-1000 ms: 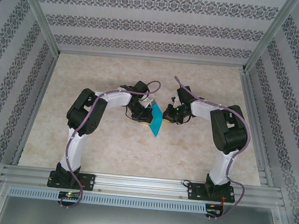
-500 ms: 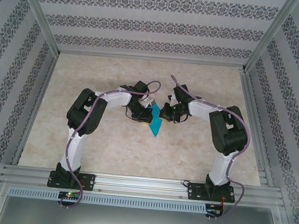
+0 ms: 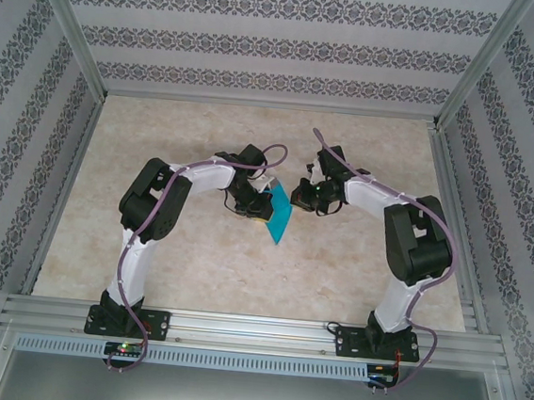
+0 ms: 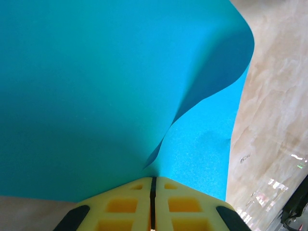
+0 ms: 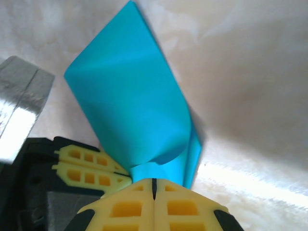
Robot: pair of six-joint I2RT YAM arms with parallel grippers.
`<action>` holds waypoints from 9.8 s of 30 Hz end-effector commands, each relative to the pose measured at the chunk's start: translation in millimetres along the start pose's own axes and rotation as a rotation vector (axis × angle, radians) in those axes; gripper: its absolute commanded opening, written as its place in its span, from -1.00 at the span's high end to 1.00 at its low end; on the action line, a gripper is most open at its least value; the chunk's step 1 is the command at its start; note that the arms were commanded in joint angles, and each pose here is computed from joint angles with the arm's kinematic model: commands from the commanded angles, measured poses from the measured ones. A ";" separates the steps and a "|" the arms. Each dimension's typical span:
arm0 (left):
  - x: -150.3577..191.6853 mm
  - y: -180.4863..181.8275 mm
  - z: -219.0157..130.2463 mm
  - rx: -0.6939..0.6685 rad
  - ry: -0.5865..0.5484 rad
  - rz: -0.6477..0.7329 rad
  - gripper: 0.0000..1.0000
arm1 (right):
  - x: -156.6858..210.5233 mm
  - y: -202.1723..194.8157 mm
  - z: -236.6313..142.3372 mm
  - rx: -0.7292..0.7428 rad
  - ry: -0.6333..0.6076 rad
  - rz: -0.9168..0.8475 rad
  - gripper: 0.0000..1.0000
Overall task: Fold a paper plane with a square sheet of paper (pick it up from the middle)
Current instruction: Fourth fold the wing at the center of the table.
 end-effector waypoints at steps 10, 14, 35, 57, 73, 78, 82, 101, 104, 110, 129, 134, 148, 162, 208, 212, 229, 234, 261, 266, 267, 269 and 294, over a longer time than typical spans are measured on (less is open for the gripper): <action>43.4 46.6 31.8 -0.252 0.209 -0.088 0.79 | -8.1 -10.7 37.9 -0.003 0.079 0.019 0.91; 44.9 47.0 32.0 -0.253 0.212 -0.090 0.80 | -11.3 -23.2 43.6 0.039 0.070 0.035 0.91; 45.8 48.4 34.5 -0.248 0.221 -0.091 0.79 | 2.2 -10.0 0.2 -0.043 -0.023 0.016 0.92; 44.5 48.3 34.6 -0.240 0.221 -0.090 0.79 | 66.4 -15.6 35.8 -0.047 0.156 0.035 0.93; 44.9 50.0 37.5 -0.237 0.233 -0.089 0.80 | 88.6 -32.6 34.3 0.024 0.196 0.036 0.94; 44.6 49.7 38.0 -0.235 0.234 -0.085 0.79 | 94.4 -24.8 23.3 0.018 0.188 0.019 0.94; 43.7 49.7 38.3 -0.232 0.231 -0.085 0.80 | 91.3 -10.2 15.8 -0.052 0.156 0.023 0.94; 47.2 51.1 40.0 -0.227 0.236 -0.082 0.80 | 100.5 -20.0 42.0 0.029 0.235 0.007 0.95; 46.8 51.2 39.9 -0.229 0.236 -0.082 0.80 | 106.9 -26.0 39.8 0.054 0.246 0.006 0.95; 45.7 50.8 39.5 -0.229 0.237 -0.082 0.80 | 116.3 -37.7 34.6 0.106 0.252 0.009 0.95; 43.4 48.2 37.6 -0.217 0.219 -0.076 0.80 | 85.8 -18.7 -4.0 -0.064 0.090 0.061 0.93; 42.1 46.5 35.6 -0.215 0.210 -0.071 0.80 | 52.2 -14.0 -11.9 -0.097 0.020 0.092 0.78; 43.3 45.2 33.9 -0.210 0.200 -0.065 0.80 | 3.6 -18.3 15.6 -0.049 0.037 0.091 0.48; 42.8 44.9 33.5 -0.211 0.201 -0.067 0.80 | -0.5 -17.1 26.0 -0.085 0.071 0.093 0.52; 4.0 -25.5 -27.7 -0.098 -0.176 -0.078 0.70 | 8.7 -36.7 31.8 -0.016 0.063 0.090 0.95; 5.6 -22.4 -19.3 -0.109 -0.194 -0.096 0.73 | 9.2 -35.9 30.7 -0.011 0.063 0.091 0.95; 15.6 -6.6 6.5 -0.152 -0.148 -0.115 0.78 | 14.0 -27.2 21.6 -0.057 0.067 0.083 0.89; 20.6 -1.4 11.3 -0.182 -0.112 -0.105 0.79 | 16.5 -20.5 20.4 -0.102 0.077 0.087 0.74; 27.2 8.4 20.3 -0.228 -0.048 -0.079 0.80 | 34.6 -16.8 15.4 -0.058 0.101 0.058 0.82; 26.9 7.8 19.6 -0.228 -0.044 -0.074 0.81 | 33.6 -24.1 16.5 0.019 0.089 0.054 0.86; 27.3 8.1 20.0 -0.228 -0.042 -0.074 0.80 | 33.5 -25.6 17.1 0.037 0.088 0.052 0.87; 26.7 7.8 19.8 -0.228 -0.041 -0.073 0.80 | 32.0 -25.3 16.9 0.052 0.085 0.047 0.88; 27.5 9.3 24.1 -0.217 -0.017 -0.070 0.81 | 39.5 9.5 6.8 0.020 0.083 -0.038 0.69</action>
Point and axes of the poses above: each hand's point on the last joint's axis, 136 mm out from that joint toward the fingers, its own z axis out along the fingers, its own y axis along the line the jaws close on, x = y × z, the point moved 9 cm from there along -z, back along the fingers, and after that the axes turned 9 degrees about z, right-handed, at the moved point
